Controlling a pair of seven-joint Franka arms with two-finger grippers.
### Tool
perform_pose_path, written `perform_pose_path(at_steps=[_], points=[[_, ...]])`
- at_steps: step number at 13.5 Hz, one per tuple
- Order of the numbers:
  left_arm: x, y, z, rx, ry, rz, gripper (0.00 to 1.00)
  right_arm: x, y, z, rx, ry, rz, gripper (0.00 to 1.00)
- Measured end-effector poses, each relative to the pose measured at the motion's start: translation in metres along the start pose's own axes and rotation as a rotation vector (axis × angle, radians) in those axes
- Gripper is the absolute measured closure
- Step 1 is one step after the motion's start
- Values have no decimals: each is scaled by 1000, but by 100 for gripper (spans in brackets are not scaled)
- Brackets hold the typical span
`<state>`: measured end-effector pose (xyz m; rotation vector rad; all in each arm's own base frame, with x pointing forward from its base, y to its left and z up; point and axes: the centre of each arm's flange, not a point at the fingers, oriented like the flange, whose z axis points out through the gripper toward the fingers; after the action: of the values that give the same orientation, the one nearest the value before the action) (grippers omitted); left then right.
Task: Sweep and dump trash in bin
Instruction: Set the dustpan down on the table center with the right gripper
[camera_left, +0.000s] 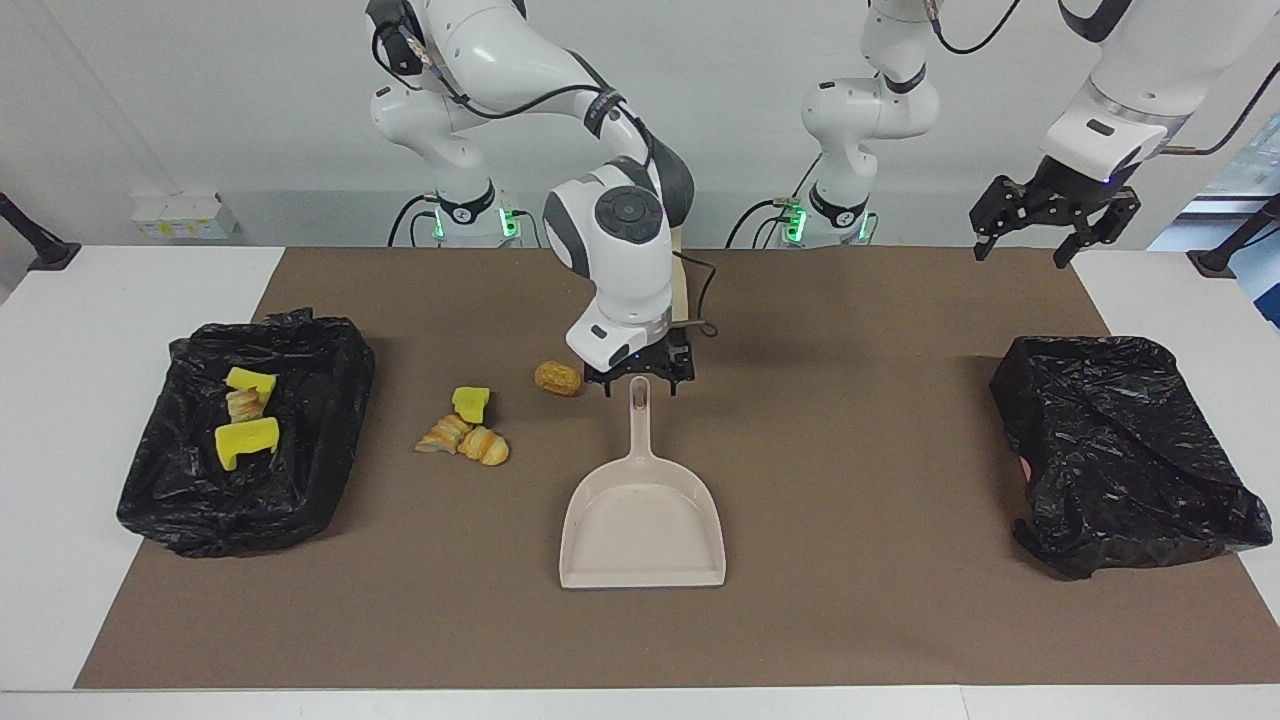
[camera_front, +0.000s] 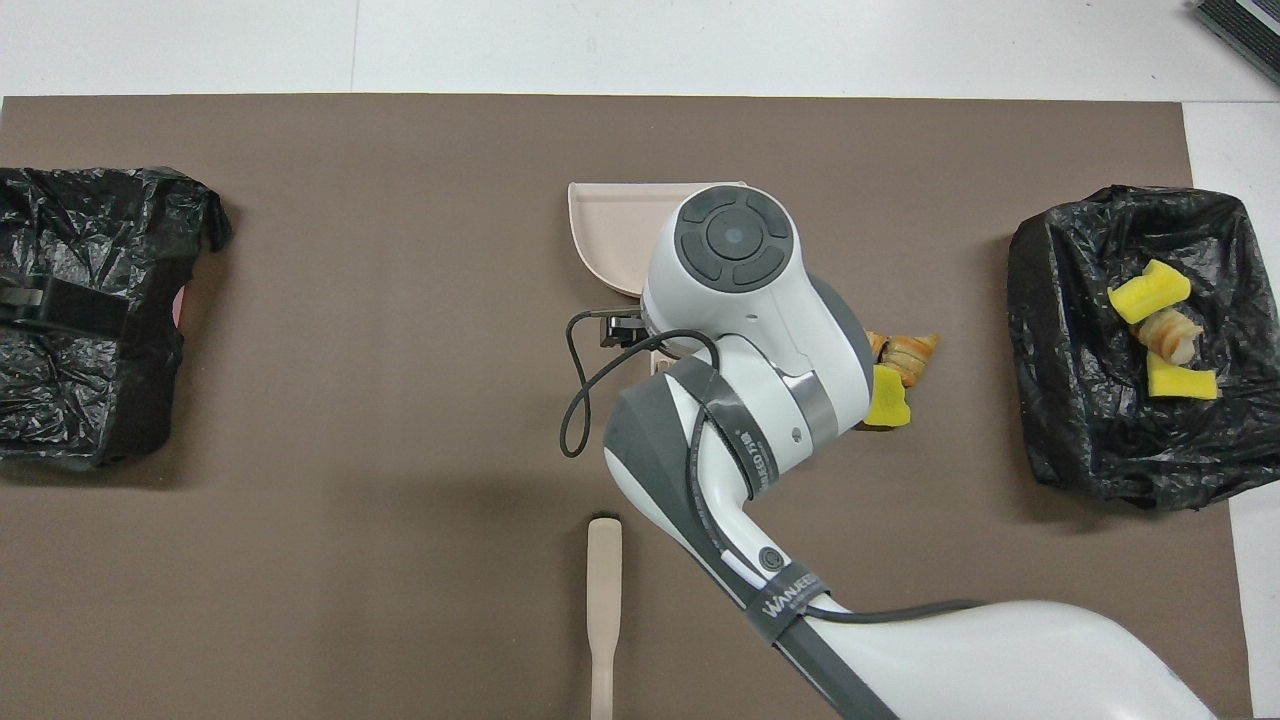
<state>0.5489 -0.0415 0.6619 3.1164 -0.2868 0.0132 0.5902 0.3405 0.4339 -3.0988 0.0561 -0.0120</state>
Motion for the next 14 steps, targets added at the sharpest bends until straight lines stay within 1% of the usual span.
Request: perform_pose_path(at_steps=[2,7,9,10,12,14], points=[[0,0,-1,0,1,0,0,-1,8,-17,2,8,10,0],[0,0,-1,0,0,0,0,0,19,-26,-1,11,25,0],[0,0,-1,0,0,0,0,-8,17,-27,-7,1,16,0],[0,0,-1,0,0,0,0,-17,14,-27,-11,-8,5,0],[0,0,-1,0,0,0,0,-47,-3,-23,-26,-29,-21,0],[0,0,-1,0,0,0,0,-96,-22,-13,-58,-60,-24,0]])
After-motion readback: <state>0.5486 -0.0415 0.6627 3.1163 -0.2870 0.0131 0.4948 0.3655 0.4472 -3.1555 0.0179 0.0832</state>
